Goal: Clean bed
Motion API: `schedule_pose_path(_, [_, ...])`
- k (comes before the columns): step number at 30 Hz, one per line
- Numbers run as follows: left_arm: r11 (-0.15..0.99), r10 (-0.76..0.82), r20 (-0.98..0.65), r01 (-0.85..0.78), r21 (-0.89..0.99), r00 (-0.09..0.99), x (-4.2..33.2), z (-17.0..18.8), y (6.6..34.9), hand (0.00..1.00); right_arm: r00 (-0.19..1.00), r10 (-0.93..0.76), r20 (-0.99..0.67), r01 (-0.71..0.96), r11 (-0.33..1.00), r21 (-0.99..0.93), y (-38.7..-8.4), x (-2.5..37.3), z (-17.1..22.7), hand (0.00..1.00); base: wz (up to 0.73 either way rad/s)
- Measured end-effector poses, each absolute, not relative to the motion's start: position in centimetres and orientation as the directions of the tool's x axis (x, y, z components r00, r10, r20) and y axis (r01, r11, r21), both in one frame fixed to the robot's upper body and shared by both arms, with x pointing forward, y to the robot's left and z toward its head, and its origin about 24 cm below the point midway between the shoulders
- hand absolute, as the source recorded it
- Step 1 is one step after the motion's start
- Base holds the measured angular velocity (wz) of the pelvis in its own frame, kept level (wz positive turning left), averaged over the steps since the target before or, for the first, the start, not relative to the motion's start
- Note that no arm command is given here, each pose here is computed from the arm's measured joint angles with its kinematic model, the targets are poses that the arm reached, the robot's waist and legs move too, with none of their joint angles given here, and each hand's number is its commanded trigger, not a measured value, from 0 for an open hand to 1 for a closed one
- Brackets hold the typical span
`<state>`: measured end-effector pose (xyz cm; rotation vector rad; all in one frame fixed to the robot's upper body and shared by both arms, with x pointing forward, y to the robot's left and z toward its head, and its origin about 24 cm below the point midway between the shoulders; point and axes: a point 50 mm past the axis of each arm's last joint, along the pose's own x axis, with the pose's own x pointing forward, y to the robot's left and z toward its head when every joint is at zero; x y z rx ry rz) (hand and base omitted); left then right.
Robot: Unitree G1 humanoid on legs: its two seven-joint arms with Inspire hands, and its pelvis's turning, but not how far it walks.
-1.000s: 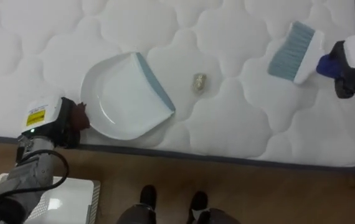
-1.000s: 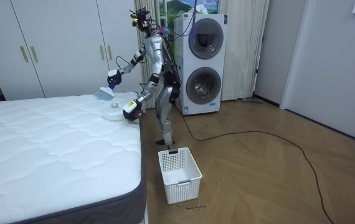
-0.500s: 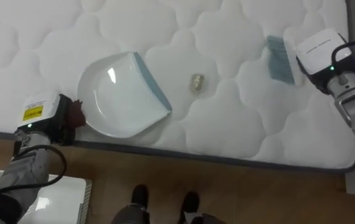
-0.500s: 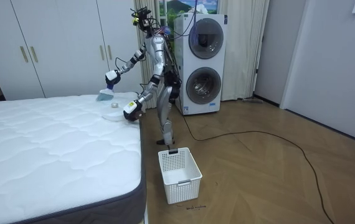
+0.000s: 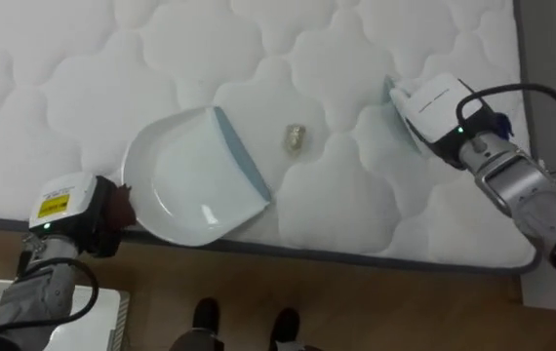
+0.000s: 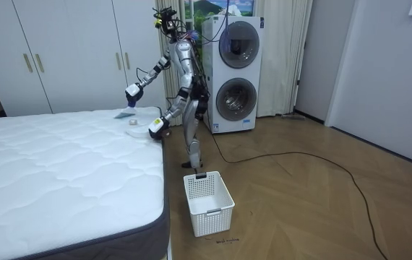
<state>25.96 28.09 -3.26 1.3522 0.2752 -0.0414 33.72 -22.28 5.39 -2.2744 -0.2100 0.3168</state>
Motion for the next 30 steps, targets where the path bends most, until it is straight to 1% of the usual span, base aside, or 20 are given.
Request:
schedule_pose_path(4, [0.211,0.125,-0.224,0.195,0.958,0.966,25.8,-3.5,28.0,1.0,0.939,0.311,-0.145,0.079,-0.608,-0.79,-20.0,33.8,5.8,1.0,-0.03])
schedule_pose_path(9, [0.213,0.123,-0.238,0.208,0.955,0.963,24.9,-4.1,27.9,1.0,0.915,0.382,-0.127,0.123,-0.565,-0.816,-17.9,33.4,6.2,1.0,0.0])
schedule_pose_path(14, [0.2,0.114,-0.257,0.231,0.952,0.96,24.2,-4.8,27.8,1.0,0.904,0.406,-0.135,0.093,-0.494,-0.864,-17.2,33.1,6.3,1.0,0.0])
schedule_pose_path(20, [0.185,0.12,-0.26,0.236,0.954,0.958,23.7,-5.1,27.9,1.0,0.885,0.454,-0.101,0.091,-0.382,-0.92,-15.7,32.7,7.4,1.0,-0.01])
schedule_pose_path(25, [0.185,0.124,-0.269,0.244,0.952,0.955,23.3,-5.5,27.7,1.0,0.87,0.484,-0.099,0.081,-0.337,-0.938,-14.8,32.3,7.6,1.0,0.03])
schedule_pose_path(30, [0.177,0.141,-0.302,0.276,0.945,0.943,22.3,-6.3,28.1,1.0,0.871,0.476,-0.12,0.044,-0.319,-0.947,-14.8,32.1,7.4,1.0,0.0])
